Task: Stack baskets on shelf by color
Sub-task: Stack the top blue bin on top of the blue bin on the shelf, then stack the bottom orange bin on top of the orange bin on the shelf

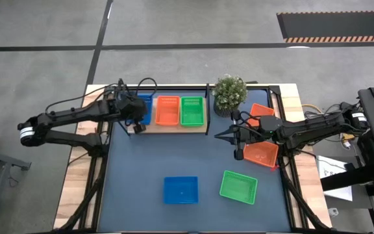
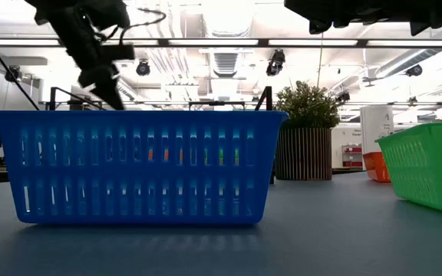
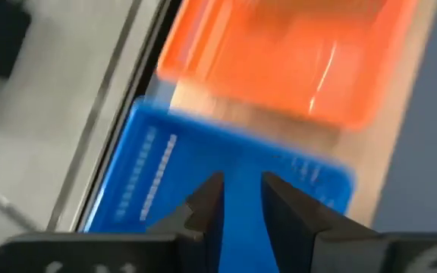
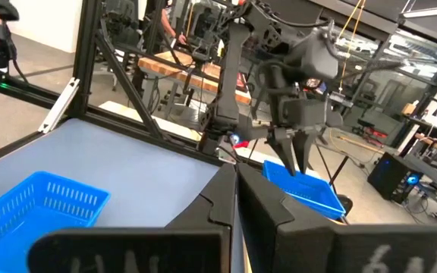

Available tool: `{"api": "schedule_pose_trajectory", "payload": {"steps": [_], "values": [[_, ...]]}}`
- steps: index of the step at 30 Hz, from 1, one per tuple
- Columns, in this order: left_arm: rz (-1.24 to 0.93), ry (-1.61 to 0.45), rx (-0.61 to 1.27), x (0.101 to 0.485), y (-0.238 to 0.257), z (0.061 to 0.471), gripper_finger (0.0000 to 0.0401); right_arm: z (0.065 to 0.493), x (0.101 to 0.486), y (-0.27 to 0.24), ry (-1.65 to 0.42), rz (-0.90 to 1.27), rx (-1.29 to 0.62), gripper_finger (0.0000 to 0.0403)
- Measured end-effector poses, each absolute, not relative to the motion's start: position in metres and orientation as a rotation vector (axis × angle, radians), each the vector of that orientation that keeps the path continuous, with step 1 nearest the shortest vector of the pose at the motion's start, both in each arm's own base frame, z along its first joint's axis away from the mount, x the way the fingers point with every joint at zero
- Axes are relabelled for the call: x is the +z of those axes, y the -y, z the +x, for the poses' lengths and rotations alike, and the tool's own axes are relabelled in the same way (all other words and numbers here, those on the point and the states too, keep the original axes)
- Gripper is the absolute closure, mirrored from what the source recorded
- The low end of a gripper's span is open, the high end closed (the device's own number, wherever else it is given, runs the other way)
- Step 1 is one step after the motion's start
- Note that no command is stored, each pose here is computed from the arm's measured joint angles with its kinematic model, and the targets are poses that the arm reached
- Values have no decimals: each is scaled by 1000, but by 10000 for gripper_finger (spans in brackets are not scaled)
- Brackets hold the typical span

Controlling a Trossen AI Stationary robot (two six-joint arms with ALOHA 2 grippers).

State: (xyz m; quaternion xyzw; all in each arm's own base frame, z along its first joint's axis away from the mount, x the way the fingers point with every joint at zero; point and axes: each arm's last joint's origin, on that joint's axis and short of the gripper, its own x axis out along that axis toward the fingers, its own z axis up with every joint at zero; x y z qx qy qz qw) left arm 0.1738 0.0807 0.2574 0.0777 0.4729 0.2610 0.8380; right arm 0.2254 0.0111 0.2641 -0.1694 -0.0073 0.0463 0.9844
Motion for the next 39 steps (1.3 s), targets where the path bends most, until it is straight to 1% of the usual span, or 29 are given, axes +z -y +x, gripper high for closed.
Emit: {"api": "schedule_pose_trajectory", "payload": {"steps": [4, 8, 10, 15, 24, 28, 32, 35, 39], "values": [[121, -1072, 516, 244, -84, 173, 358, 225, 264, -11, 15, -341, 94, 394], [73, -1088, 461, 237, -85, 179, 389, 225, 264, -11, 15, -340, 94, 394], [26, -1091, 444, 234, -85, 182, 398, 225, 264, -11, 15, -340, 94, 394], [-11, -1100, 391, 229, -84, 187, 398, 225, 264, -11, 15, -341, 93, 394], [-26, -1076, 406, 230, -85, 189, 397, 225, 264, -11, 16, -344, 93, 394], [-15, -1010, 416, 239, -83, 187, 397, 225, 264, -11, 16, -353, 93, 394], [-14, -911, 419, 258, -76, 185, 397, 225, 264, -11, 17, -353, 92, 394], [4, -738, 383, 275, -62, 191, 397, 225, 265, -11, 17, -351, 93, 394], [70, -444, 236, 288, -28, 207, 397, 225, 265, -11, 18, -356, 92, 394]]}}
